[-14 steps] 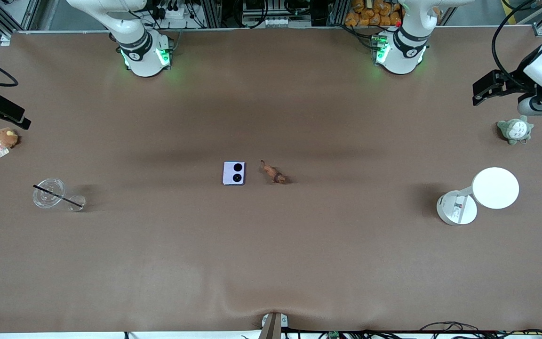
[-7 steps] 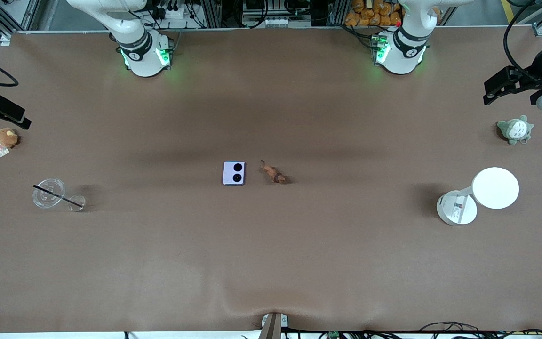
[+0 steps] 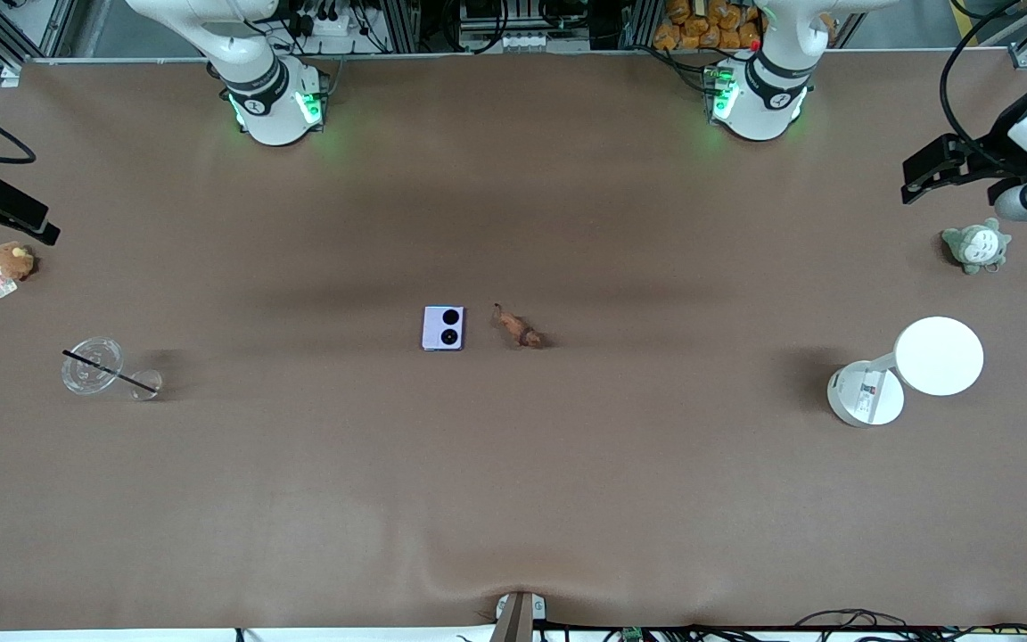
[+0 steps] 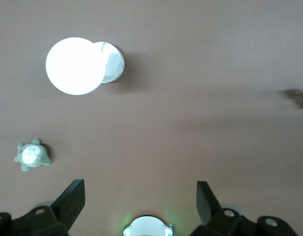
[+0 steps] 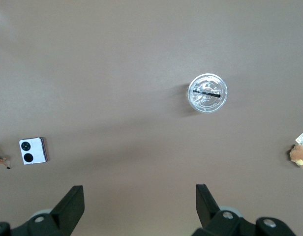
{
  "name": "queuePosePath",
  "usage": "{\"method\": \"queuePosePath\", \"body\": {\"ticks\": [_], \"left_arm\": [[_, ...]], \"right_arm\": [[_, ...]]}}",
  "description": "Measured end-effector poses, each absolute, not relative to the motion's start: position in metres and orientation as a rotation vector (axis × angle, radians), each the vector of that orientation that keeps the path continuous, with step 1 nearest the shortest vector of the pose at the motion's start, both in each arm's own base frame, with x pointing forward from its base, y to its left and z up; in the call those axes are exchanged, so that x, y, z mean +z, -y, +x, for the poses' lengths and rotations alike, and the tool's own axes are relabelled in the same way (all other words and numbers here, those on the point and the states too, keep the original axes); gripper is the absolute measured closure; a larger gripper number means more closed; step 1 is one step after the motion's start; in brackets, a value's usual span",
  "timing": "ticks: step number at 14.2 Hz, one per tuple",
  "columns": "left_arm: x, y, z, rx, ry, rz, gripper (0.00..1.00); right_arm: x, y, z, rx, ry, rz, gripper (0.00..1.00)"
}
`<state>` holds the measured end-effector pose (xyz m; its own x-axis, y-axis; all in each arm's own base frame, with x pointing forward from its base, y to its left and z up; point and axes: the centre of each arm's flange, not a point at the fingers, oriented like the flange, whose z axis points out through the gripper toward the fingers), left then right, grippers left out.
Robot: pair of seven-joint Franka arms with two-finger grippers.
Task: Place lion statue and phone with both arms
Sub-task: 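Reach the left gripper over the brown lion figurine beside the phone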
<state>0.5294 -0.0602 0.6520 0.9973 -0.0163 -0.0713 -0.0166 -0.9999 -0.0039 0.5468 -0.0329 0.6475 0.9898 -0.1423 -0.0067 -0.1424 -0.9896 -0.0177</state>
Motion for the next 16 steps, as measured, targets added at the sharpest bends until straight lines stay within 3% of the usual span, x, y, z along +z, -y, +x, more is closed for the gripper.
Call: {"method": "queuePosePath", "body": {"ticks": [4, 9, 16], "left_arm": [[0.631, 0.1, 0.545, 0.11, 0.023, -3.193, 0.0], [0.562, 0.196, 0.573, 0.139, 0.132, -3.203, 0.0], [0.458, 0.339, 0.572, 0.159, 0.436, -3.191, 0.0]], "right_arm": [[0.647, 0.033, 0.547, 0.009, -0.222, -3.115, 0.0], [0.647, 0.032, 0.547, 0.009, -0.221, -3.116, 0.0], [0.647, 0.028, 0.547, 0.005, -0.212, -3.116, 0.0]]}}
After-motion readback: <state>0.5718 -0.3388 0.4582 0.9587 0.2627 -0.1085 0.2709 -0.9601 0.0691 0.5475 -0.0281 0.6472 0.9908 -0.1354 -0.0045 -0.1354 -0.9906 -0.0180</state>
